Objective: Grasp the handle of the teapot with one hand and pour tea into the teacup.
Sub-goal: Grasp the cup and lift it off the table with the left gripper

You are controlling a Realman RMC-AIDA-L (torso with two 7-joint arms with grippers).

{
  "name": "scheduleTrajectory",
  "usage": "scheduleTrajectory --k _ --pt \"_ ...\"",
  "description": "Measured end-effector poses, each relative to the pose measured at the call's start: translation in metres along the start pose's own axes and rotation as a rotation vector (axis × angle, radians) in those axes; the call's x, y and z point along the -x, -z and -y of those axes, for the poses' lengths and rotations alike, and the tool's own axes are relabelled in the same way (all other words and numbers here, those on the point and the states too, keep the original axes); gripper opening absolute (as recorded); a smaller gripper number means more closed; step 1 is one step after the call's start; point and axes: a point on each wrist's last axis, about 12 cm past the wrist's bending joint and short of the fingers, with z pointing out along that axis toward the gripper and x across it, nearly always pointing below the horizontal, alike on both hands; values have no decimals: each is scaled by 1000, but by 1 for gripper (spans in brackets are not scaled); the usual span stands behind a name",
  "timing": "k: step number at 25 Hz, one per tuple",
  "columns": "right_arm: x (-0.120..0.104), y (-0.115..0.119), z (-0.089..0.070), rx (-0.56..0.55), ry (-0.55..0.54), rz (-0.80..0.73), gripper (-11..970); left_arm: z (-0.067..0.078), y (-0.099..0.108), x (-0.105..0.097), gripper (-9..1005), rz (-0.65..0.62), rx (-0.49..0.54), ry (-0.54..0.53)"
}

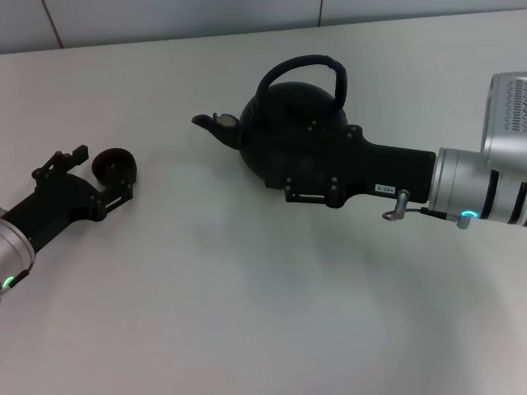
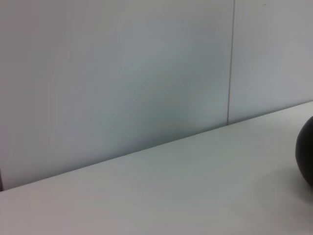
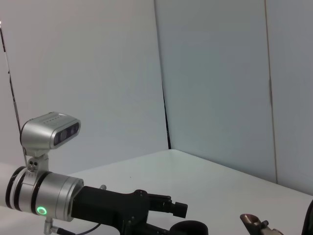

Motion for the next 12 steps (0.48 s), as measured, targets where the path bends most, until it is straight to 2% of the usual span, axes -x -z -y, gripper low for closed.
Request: scheduleTrajectory --k 12 --pt "1 -1 1 -1 1 3 788 0 -1 0 864 -7 -3 -4"
